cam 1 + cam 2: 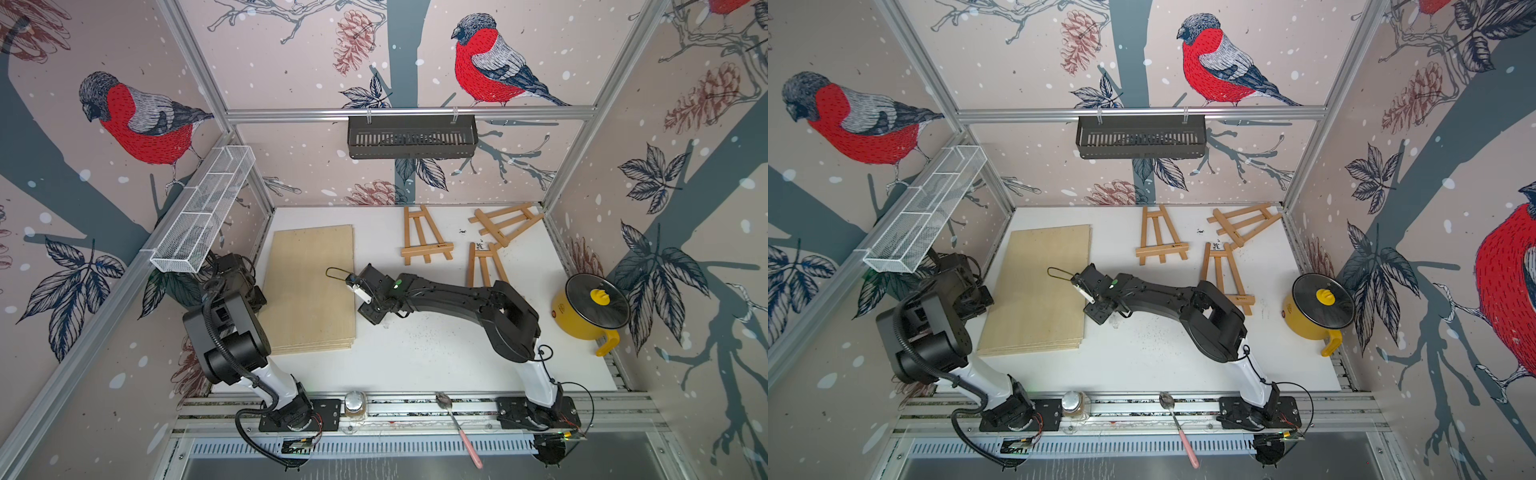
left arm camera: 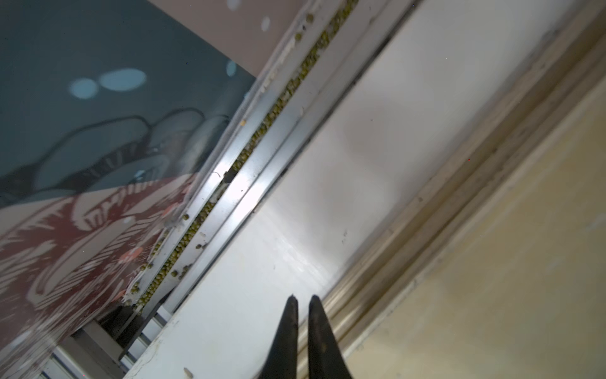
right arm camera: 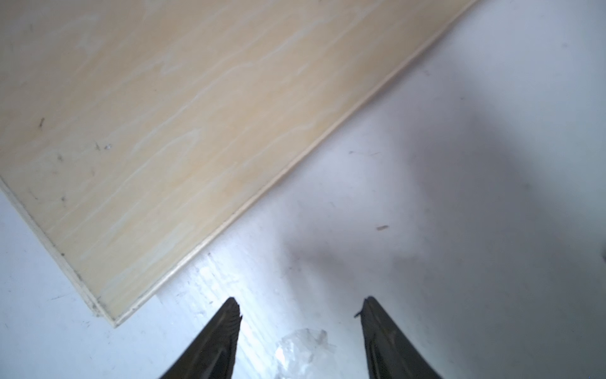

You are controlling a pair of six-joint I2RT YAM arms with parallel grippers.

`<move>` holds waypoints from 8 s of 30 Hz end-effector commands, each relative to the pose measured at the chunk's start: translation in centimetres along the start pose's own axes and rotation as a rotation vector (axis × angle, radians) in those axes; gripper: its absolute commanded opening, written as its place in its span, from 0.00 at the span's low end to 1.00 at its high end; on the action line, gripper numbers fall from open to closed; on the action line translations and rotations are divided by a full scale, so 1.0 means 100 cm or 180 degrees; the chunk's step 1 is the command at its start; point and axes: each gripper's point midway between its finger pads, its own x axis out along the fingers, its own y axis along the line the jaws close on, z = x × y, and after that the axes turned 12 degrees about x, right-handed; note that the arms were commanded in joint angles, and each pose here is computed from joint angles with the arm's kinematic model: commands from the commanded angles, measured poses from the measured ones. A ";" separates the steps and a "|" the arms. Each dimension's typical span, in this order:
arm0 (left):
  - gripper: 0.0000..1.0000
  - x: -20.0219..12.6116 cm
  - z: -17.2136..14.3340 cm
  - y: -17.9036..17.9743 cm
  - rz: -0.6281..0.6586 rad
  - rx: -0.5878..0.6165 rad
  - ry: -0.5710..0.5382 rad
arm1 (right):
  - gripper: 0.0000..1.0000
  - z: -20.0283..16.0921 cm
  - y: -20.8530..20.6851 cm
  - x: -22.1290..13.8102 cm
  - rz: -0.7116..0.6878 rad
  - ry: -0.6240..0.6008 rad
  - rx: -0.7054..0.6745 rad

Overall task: Disassemble the easel
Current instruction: Adjust the drawing board at the center of the board.

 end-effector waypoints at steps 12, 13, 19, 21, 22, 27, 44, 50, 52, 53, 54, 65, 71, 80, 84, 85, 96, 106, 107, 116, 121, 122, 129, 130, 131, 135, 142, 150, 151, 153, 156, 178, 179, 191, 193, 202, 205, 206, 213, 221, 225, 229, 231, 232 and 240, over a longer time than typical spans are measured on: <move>0.09 -0.115 0.067 -0.056 -0.0617 0.0153 -0.0977 | 0.61 0.042 -0.099 -0.050 -0.0057 -0.0560 0.0593; 0.09 -0.131 0.072 -0.066 -0.0752 0.0121 -0.1111 | 0.61 0.045 -0.107 -0.050 -0.0063 -0.0584 0.0640; 0.10 -0.224 0.113 -0.122 -0.1645 -0.0029 -0.2256 | 0.61 0.053 -0.141 -0.052 -0.0171 -0.0626 0.0779; 0.09 -0.238 0.127 -0.135 -0.1783 -0.0088 -0.2473 | 0.61 0.052 -0.149 -0.053 -0.0204 -0.0623 0.0812; 0.09 -0.241 0.134 -0.145 -0.1818 -0.0083 -0.2527 | 0.61 0.051 -0.155 -0.055 -0.0226 -0.0621 0.0836; 0.12 -0.238 0.166 -0.210 -0.1873 0.0204 -0.2474 | 0.60 0.043 -0.179 -0.064 -0.0317 -0.0663 0.0958; 0.00 -0.113 0.241 -0.346 -0.1680 0.0462 -0.1798 | 0.60 0.009 -0.237 -0.067 -0.0588 -0.0629 0.1267; 0.00 -0.088 0.250 -0.363 -0.1570 0.0606 -0.1848 | 0.60 -0.005 -0.246 -0.053 -0.0606 -0.0501 0.1345; 0.00 -0.077 0.251 -0.366 -0.1518 0.0698 -0.1864 | 0.60 -0.008 -0.249 -0.050 -0.0612 -0.0470 0.1366; 0.00 -0.071 0.252 -0.368 -0.1493 0.0732 -0.1861 | 0.59 -0.010 -0.250 -0.049 -0.0617 -0.0454 0.1372; 0.00 -0.066 0.252 -0.370 -0.1477 0.0772 -0.1847 | 0.59 -0.012 -0.252 -0.048 -0.0624 -0.0444 0.1387; 0.00 -0.049 0.258 -0.380 -0.1407 0.0950 -0.1888 | 0.59 -0.020 -0.256 -0.039 -0.0627 -0.0378 0.1469; 0.00 -0.037 0.258 -0.387 -0.1412 0.1061 -0.1842 | 0.59 -0.025 -0.256 -0.035 -0.0623 -0.0347 0.1501; 0.00 -0.031 0.252 -0.392 -0.1508 0.1091 -0.1747 | 0.59 -0.026 -0.255 -0.032 -0.0605 -0.0340 0.1532; 0.00 -0.023 0.251 -0.392 -0.1550 0.1107 -0.1681 | 0.59 -0.030 -0.255 -0.030 -0.0613 -0.0314 0.1544; 0.00 -0.021 0.252 -0.391 -0.1579 0.1093 -0.1662 | 0.59 -0.031 -0.255 -0.031 -0.0614 -0.0313 0.1547; 0.00 -0.001 0.242 -0.377 -0.1621 0.1051 -0.1383 | 0.58 -0.028 -0.252 -0.030 -0.0608 -0.0331 0.1543; 0.00 0.019 0.230 -0.363 -0.1599 0.1066 -0.1130 | 0.58 -0.026 -0.246 -0.028 -0.0602 -0.0326 0.1524; 0.00 0.020 0.229 -0.362 -0.1594 0.1068 -0.1114 | 0.58 -0.026 -0.245 -0.028 -0.0601 -0.0328 0.1521; 0.00 0.029 0.220 -0.347 -0.1506 0.1055 -0.0977 | 0.58 -0.025 -0.242 -0.024 -0.0587 -0.0306 0.1498; 0.00 0.032 0.215 -0.342 -0.1487 0.1058 -0.0919 | 0.58 -0.024 -0.240 -0.022 -0.0576 -0.0312 0.1494; 0.00 0.034 0.214 -0.342 -0.1480 0.1060 -0.0902 | 0.58 -0.024 -0.240 -0.022 -0.0576 -0.0305 0.1488; 0.00 0.034 0.215 -0.343 -0.1497 0.1106 -0.0926 | 0.58 -0.026 -0.239 -0.019 -0.0568 -0.0281 0.1488; 0.00 0.034 0.214 -0.344 -0.1516 0.1109 -0.0924 | 0.58 -0.026 -0.240 -0.019 -0.0573 -0.0281 0.1488; 0.00 0.033 0.215 -0.344 -0.1531 0.1114 -0.0930 | 0.58 -0.025 -0.239 -0.019 -0.0571 -0.0286 0.1487; 0.00 0.034 0.212 -0.343 -0.1533 0.1141 -0.0894 | 0.58 -0.024 -0.240 -0.018 -0.0568 -0.0286 0.1485; 0.00 0.033 0.210 -0.341 -0.1552 0.1175 -0.0858 | 0.58 -0.024 -0.238 -0.017 -0.0562 -0.0287 0.1485; 0.00 0.031 0.207 -0.341 -0.1561 0.1188 -0.0822 | 0.58 -0.023 -0.236 -0.018 -0.0558 -0.0296 0.1476; 0.00 0.030 0.206 -0.340 -0.1560 0.1190 -0.0812 | 0.58 -0.024 -0.236 -0.018 -0.0558 -0.0296 0.1475; 0.00 0.031 0.205 -0.340 -0.1553 0.1186 -0.0794 | 0.58 -0.023 -0.236 -0.018 -0.0557 -0.0306 0.1473; 0.00 0.031 0.203 -0.340 -0.1555 0.1182 -0.0773 | 0.58 -0.023 -0.235 -0.018 -0.0544 -0.0307 0.1471; 0.11 -0.105 0.278 -0.300 -0.1219 0.0981 -0.2009 | 0.58 0.054 -0.194 -0.006 -0.0588 -0.0556 0.0801; 0.05 -0.102 0.277 -0.290 -0.1096 0.0900 -0.1947 | 0.58 0.064 -0.193 -0.004 -0.0565 -0.0606 0.0777; 0.00 -0.026 0.232 -0.188 -0.0165 0.0518 -0.1162 | 0.43 0.148 -0.163 0.053 -0.0304 -0.1134 0.0650; 0.00 -0.021 0.227 -0.176 -0.0095 0.0472 -0.1134 | 0.43 0.155 -0.165 0.063 -0.0341 -0.1175 0.0678; 0.00 0.002 0.218 -0.130 0.0221 0.0292 -0.1014 | 0.47 0.166 -0.169 0.090 -0.0459 -0.1312 0.0737; 0.09 0.008 0.217 -0.112 0.0300 0.0125 -0.0991 | 0.49 0.163 -0.167 0.096 -0.0455 -0.1284 0.0721; 0.11 0.010 0.216 -0.107 0.0280 0.0071 -0.0989 | 0.50 0.162 -0.167 0.097 -0.0450 -0.1279 0.0716; 0.15 0.026 0.210 -0.082 -0.0024 -0.0238 -0.1074 | 0.52 0.157 -0.164 0.108 -0.0442 -0.1239 0.0701; 0.02 0.054 0.213 -0.095 -0.0526 -0.0310 -0.0949 | 0.50 0.160 -0.154 0.109 -0.0386 -0.1247 0.0691; 0.01 0.061 0.216 -0.101 -0.0706 -0.0349 -0.0929 | 0.50 0.158 -0.152 0.113 -0.0388 -0.1216 0.0713; 0.00 0.065 0.217 -0.107 -0.0840 -0.0339 -0.0919 | 0.50 0.152 -0.154 0.119 -0.0396 -0.1147 0.0753; 0.00 0.066 0.217 -0.107 -0.0850 -0.0343 -0.0918 | 0.50 0.151 -0.151 0.121 -0.0360 -0.1121 0.0766; 0.00 0.068 0.217 -0.107 -0.0855 -0.0343 -0.0907 | 0.50 0.150 -0.150 0.122 -0.0335 -0.1106 0.0774; 0.00 0.074 0.216 -0.110 -0.0912 -0.0348 -0.0873 | 0.49 0.145 -0.126 0.131 -0.0161 -0.1020 0.0717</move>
